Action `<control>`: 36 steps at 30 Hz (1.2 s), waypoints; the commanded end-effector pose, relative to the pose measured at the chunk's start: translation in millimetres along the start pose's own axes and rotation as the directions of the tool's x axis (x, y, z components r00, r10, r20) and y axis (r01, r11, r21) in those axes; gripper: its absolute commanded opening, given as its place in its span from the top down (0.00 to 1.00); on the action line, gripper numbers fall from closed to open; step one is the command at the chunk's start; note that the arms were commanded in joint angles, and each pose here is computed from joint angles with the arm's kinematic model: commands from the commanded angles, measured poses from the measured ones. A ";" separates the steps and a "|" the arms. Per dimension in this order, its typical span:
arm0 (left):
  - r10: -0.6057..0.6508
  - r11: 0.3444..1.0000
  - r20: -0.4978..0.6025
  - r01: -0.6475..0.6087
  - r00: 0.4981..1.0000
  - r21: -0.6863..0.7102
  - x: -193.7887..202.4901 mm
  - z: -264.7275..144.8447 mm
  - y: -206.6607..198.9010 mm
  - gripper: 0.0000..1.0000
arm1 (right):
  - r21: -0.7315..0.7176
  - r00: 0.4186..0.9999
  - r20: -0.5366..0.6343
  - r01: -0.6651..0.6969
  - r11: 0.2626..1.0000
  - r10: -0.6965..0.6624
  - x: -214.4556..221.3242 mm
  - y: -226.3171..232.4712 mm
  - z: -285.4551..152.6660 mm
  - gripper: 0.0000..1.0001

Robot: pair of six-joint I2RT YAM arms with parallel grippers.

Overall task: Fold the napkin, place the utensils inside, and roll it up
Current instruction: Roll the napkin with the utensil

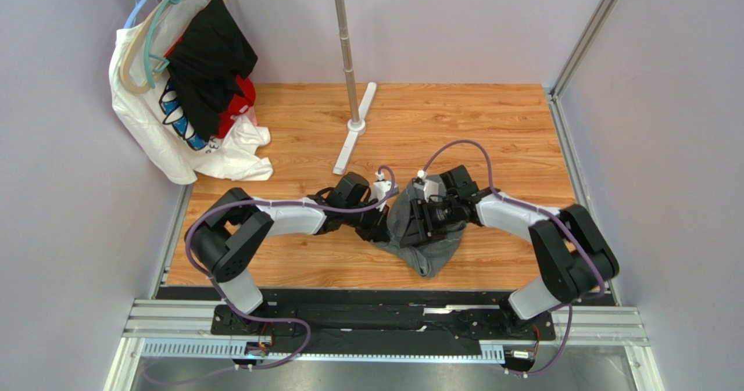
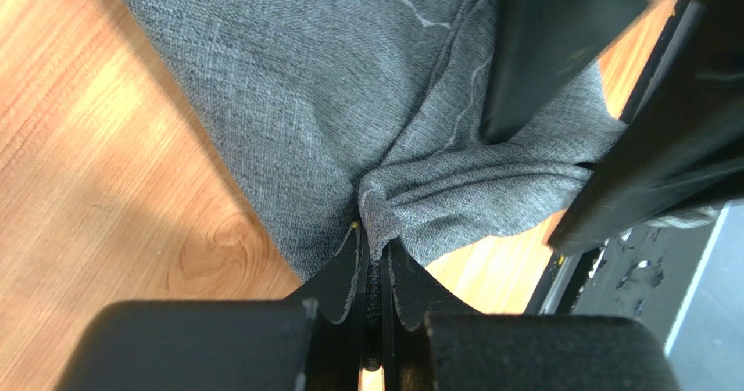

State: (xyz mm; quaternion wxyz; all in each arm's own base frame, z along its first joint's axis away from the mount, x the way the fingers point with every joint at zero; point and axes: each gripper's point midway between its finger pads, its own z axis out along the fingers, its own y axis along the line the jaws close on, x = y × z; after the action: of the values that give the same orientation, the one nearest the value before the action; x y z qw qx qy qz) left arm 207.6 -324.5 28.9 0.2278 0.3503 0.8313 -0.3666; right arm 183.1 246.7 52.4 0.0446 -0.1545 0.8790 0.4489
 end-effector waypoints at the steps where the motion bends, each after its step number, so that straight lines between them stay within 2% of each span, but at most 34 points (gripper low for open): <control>1: -0.120 0.992 -0.169 0.111 0.978 -0.060 33.8 2.6 8.9 0.96 | 0.192 0.988 0.144 0.024 0.981 -0.052 -21.0 1.3 -32.1 0.41; 4: -0.148 0.988 -0.222 0.134 0.964 -0.073 39.8 6.0 11.4 0.96 | 0.316 0.955 0.275 0.021 0.948 -0.113 -26.7 6.9 -63.0 0.39; 6: -0.153 0.987 -0.235 0.140 0.960 -0.073 39.3 6.9 11.1 0.97 | 0.413 0.937 0.313 0.014 0.911 -0.156 -23.2 3.0 -77.6 0.38; 7: -0.154 0.988 -0.240 0.142 0.958 -0.068 39.5 7.0 10.2 0.97 | 0.422 0.928 0.315 0.051 0.905 -0.199 -14.6 14.4 -81.8 0.38; 9: -0.154 0.988 -0.245 0.142 0.957 -0.065 37.9 6.3 9.1 0.97 | 0.485 0.914 0.335 0.041 0.874 -0.229 -9.3 11.7 -87.4 0.38; 15: -0.150 0.988 -0.258 0.138 0.954 -0.066 33.0 3.7 7.0 0.97 | 0.578 0.896 0.330 0.057 0.814 -0.297 26.1 20.0 -84.1 0.38; 17: -0.152 0.988 -0.271 0.138 0.950 -0.073 33.3 2.0 7.2 0.97 | 0.590 0.906 0.287 0.087 0.802 -0.310 38.0 20.3 -74.2 0.38; 26: -0.148 0.988 -0.283 0.132 0.948 -0.078 32.5 0.0 7.2 0.97 | 0.695 0.893 0.199 0.162 0.701 -0.404 40.9 23.3 -55.8 0.40; 29: -0.149 0.988 -0.283 0.132 0.948 -0.075 31.5 0.1 6.6 0.97 | 0.702 0.902 0.162 0.180 0.689 -0.401 45.3 20.0 -47.4 0.47; 30: -0.149 0.988 -0.283 0.132 0.948 -0.077 31.4 -0.2 6.6 0.97 | 0.706 0.905 0.159 0.177 0.686 -0.396 46.2 18.6 -46.5 0.58; 36: -0.146 0.988 -0.283 0.127 0.948 -0.085 30.9 -2.6 7.0 0.97 | 0.749 0.933 0.152 0.106 0.654 -0.325 56.1 1.2 -49.9 0.97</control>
State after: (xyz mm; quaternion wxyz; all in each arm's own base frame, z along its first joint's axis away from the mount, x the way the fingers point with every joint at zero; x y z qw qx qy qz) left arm 203.3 -326.0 25.0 0.1236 0.3310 0.8711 -0.3411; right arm 125.9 195.5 62.8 0.2657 -0.2005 0.9396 0.0800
